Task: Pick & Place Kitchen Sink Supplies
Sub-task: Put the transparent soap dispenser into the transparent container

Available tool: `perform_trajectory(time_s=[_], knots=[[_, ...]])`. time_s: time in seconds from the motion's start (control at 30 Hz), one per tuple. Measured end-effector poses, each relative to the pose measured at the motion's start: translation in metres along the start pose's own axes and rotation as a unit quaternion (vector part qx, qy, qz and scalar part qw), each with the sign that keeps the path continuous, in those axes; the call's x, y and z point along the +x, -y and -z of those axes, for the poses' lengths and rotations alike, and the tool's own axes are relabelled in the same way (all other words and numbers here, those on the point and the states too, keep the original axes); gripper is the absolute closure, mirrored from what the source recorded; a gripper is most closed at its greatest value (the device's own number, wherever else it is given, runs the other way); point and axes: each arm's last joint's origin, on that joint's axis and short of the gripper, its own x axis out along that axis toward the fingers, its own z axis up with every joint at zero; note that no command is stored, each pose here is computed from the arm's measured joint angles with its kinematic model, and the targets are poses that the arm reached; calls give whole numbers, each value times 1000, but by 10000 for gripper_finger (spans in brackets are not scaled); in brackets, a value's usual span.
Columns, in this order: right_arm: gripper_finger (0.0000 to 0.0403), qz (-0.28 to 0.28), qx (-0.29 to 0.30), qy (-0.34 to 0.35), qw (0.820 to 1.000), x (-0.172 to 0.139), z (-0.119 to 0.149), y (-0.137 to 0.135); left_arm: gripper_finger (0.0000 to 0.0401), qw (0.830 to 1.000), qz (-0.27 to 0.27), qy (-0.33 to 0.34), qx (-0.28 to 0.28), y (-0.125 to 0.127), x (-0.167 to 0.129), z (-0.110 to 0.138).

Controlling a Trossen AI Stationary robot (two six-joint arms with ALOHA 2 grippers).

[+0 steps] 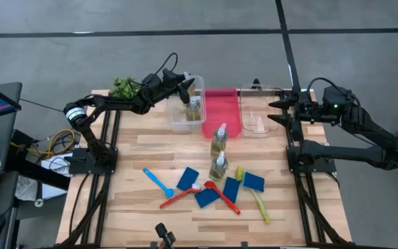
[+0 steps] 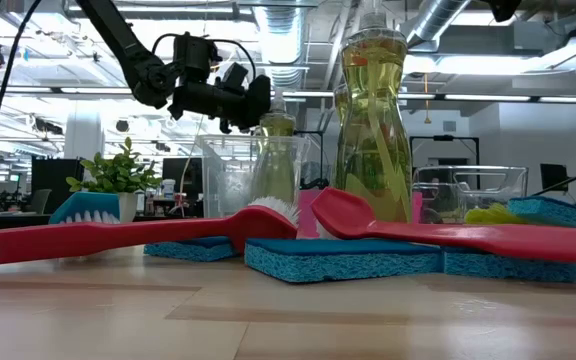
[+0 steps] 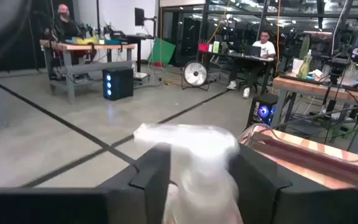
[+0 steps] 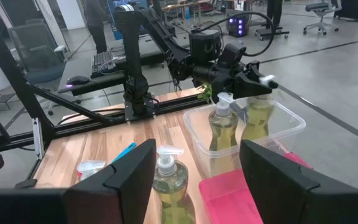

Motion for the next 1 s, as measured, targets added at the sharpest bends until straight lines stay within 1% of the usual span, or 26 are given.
perform_trajectory(time_s=[0.2, 0.37, 0.5, 0.67, 0.73, 0.9, 1.0], knots=[[178, 0, 0, 0, 1000, 0, 0, 0, 182, 1000, 0, -2, 1, 0, -1, -1], [178, 0, 0, 0, 1000, 0, 0, 0, 152, 1000, 0, -2, 2, 0, -1, -2], [178, 0, 10, 0, 1000, 0, 0, 0, 143, 1000, 0, -5, 2, 0, -1, -1], [178, 0, 31, 0, 1000, 0, 0, 0, 141, 1000, -1, -29, 1, 0, -2, 1], [178, 0, 39, 0, 999, 0, 0, 0, 141, 999, -1, -38, 11, 0, -4, -1], [178, 0, 40, -1, 999, 0, 0, 0, 141, 997, 2, -51, 49, 3, -16, -19], [178, 0, 39, -1, 999, 0, 0, 0, 141, 997, 2, -55, 54, 3, -24, -31]])
